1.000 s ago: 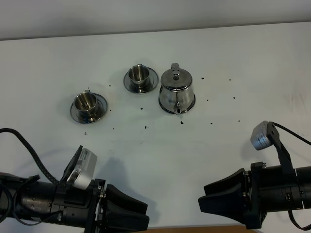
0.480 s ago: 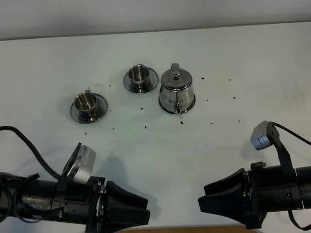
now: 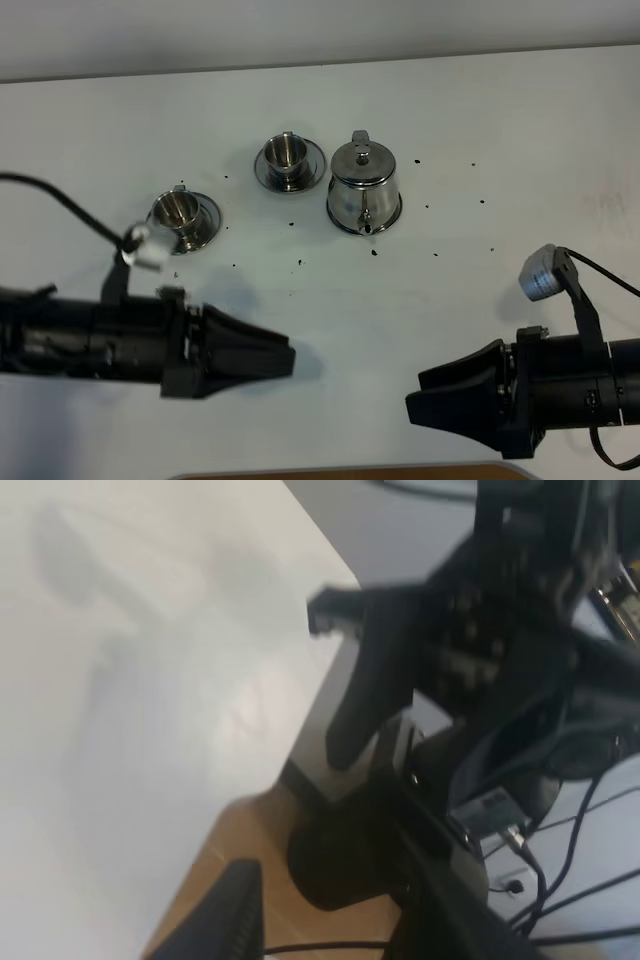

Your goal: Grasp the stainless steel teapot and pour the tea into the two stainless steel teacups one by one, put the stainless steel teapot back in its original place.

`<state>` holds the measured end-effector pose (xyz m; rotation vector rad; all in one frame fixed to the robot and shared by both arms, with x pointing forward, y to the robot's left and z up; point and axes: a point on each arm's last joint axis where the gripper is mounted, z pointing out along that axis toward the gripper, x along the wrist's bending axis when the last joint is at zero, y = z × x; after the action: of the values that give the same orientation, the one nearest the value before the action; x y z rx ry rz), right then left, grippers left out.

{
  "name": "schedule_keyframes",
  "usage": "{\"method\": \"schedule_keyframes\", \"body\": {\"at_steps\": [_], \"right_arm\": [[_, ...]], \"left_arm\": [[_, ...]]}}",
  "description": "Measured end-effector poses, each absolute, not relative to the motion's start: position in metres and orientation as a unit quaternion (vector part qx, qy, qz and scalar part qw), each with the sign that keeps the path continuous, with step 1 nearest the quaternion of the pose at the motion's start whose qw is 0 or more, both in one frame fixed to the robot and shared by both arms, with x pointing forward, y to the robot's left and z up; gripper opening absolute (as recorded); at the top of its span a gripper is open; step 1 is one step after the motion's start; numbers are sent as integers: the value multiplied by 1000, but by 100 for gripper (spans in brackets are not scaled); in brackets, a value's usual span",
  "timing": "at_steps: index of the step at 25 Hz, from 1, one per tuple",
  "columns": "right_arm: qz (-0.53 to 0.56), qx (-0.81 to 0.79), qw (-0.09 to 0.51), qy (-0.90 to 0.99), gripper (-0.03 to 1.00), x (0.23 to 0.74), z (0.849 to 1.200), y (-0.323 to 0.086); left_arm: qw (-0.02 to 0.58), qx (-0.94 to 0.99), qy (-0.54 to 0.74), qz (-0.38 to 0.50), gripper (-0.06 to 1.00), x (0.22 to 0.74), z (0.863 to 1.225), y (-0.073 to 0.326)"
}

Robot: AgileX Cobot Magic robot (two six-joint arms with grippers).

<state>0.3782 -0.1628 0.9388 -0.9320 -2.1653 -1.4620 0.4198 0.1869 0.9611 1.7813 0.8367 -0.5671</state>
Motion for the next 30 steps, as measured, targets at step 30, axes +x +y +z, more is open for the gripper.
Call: {"method": "schedule_keyframes", "body": {"at_steps": [30], "right_arm": [[-453,-391,4,-801,41,505,1091,-138]], "left_arm": [[190,668,684,222,39,270,1048,308]]}}
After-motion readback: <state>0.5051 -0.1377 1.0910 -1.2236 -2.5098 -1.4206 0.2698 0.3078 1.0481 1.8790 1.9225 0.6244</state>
